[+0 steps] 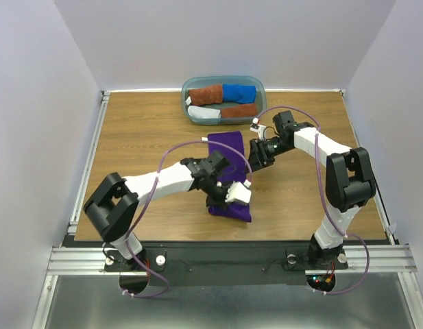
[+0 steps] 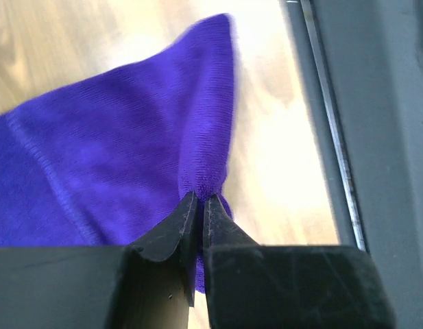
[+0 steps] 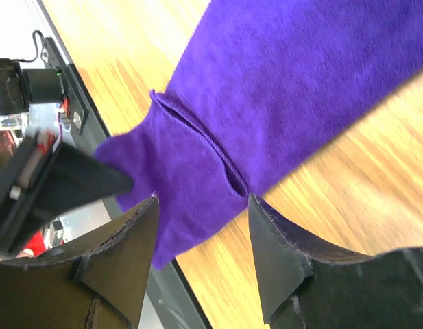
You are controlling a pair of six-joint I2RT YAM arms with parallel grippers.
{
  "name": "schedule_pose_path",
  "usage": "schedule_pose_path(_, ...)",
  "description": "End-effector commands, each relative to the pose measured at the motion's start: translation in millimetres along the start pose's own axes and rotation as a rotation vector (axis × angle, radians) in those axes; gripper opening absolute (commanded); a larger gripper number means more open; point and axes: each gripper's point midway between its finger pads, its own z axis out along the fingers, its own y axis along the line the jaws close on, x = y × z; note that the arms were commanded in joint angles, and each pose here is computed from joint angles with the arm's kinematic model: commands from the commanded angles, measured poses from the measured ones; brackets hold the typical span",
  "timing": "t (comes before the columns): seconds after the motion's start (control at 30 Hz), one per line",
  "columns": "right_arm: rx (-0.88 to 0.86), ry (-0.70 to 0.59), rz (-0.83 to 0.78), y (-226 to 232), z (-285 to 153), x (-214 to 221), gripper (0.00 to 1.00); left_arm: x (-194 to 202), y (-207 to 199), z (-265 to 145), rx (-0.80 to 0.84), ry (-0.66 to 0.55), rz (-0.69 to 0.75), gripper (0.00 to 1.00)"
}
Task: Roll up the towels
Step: Roll the towel
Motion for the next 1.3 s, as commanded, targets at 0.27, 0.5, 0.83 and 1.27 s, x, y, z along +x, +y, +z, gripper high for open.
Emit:
schedule_pose_path(0.27,0.039,-0.025,-0.099,19.0,-28.9,3.9,0.63,2.8,53.3,-18.7,0.081,-0.089,-0.252,0.0)
schedule_pose_path(0.5,-0.061,-0.05,-0.081,47.5,-34.7,8.7,0.53,28.4,75.5,-13.5,0.079,-0.097,-0.347,0.0)
schedule_pose_path(0.83,-0.25,0.033,0.067,62.0,-6.0,29.6,0.43,38.3,89.9,-11.2,0.086,-0.113,-0.404,0.0)
schedule_pose_path(1.27,-0.274,0.189,0.202,48.6,47.2,54.8,0.35,42.7,97.8,-10.6,0.07,-0.126,-0.425,0.01)
